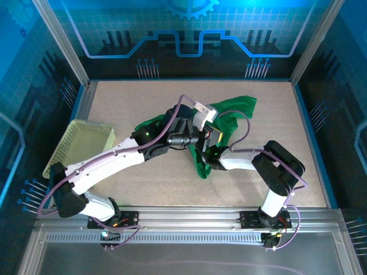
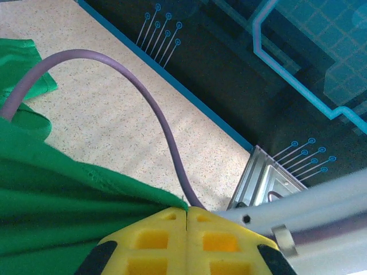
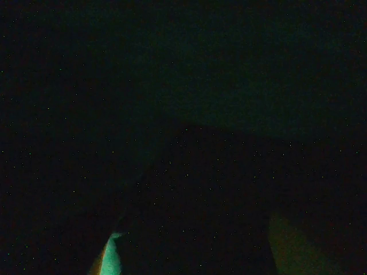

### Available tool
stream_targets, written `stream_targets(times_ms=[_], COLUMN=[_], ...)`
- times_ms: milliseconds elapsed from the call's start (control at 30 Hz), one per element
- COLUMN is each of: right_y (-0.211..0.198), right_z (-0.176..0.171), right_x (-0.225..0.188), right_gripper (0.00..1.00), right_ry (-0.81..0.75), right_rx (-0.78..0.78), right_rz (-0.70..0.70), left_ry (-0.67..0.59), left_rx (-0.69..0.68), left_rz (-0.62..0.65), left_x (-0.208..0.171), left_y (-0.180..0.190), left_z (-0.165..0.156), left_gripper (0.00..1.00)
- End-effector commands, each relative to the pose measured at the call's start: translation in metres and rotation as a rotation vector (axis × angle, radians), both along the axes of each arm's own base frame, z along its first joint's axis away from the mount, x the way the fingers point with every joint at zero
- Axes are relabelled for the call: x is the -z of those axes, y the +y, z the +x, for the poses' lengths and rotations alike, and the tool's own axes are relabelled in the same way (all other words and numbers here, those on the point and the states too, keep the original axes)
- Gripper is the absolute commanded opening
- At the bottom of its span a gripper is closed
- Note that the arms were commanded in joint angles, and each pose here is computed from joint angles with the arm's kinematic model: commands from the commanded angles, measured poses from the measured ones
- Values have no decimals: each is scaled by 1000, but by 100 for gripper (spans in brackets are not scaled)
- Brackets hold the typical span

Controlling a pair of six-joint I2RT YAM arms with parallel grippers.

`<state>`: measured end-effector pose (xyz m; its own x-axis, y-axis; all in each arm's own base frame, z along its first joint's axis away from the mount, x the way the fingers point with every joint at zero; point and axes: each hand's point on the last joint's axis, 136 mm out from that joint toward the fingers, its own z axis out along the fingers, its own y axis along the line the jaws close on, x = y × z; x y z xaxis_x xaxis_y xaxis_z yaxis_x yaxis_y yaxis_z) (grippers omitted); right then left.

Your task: Fold the inside-out t-shirt

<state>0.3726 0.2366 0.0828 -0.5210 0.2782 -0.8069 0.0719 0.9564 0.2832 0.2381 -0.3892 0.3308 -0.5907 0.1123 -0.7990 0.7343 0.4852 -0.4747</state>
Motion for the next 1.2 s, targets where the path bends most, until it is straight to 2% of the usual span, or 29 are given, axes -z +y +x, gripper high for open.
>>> stream_targets(times_ms=[0,133,400,700,1033,1167], right_y=[-13,-20,-29,-37,4,15], right_z=[10,15,6,27,74,87], right_x=[1,-1,-8,-4,8,17], right_gripper=[74,75,75,74,75,79], right_ry=[22,47,-3,58,118,162], right_rx=[29,-12,-59,42,57,63], right_rz=[76,127,84,-22,-66,-28], left_ry=[-57,-99,-179,-147,-131,-141], left_rx=[44,22,-49,42,18,25], left_rz=[-87,-92,-31,-73,-108,-133], left_x=[-32,-34,-36,-43,-55,-62], left_y=[7,20,43,27,5,-7], left_z=[-19,-22,-18,-32,-21,-25], left_gripper=[0,0,0,0,0,0])
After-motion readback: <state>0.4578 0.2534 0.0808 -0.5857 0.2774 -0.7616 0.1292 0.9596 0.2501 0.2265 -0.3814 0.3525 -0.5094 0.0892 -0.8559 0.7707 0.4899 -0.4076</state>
